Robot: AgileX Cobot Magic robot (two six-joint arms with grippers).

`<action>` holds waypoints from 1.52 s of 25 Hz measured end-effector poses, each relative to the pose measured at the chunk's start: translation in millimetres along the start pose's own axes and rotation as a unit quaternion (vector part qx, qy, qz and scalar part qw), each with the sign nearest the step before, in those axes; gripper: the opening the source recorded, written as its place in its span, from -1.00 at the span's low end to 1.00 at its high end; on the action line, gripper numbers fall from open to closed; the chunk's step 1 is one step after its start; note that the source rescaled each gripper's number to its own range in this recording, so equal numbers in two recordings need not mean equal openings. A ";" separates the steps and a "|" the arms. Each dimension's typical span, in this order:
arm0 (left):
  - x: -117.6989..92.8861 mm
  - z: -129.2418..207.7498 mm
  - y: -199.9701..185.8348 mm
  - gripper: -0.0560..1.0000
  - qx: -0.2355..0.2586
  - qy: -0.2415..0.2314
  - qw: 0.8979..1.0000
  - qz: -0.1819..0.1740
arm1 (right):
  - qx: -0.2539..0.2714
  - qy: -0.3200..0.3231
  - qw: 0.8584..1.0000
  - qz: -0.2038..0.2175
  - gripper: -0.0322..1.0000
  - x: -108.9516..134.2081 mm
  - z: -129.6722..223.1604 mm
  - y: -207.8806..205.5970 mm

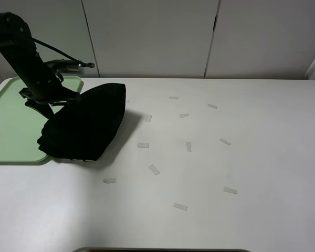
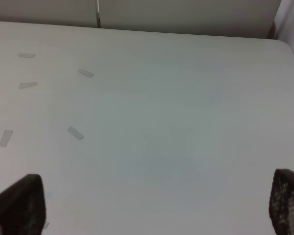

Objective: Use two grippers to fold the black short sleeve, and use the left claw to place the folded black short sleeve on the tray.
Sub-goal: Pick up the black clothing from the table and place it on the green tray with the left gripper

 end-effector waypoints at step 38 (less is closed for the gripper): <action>42.1 6.4 -19.0 -0.58 -0.004 0.009 0.999 -0.037 | 0.000 0.000 1.000 0.000 1.00 0.0 0.0 0.0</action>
Point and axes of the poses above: a point on each arm's last joint axis where the gripper is mounted, y pointing out along that axis toward the gripper, x along the wrist's bending axis when the last joint is at zero, z = x × y, the point moved 9 cm from there along y, pointing out along that axis toward the gripper, and after that the axes turned 2 degrees about y, right-handed, at the moved point
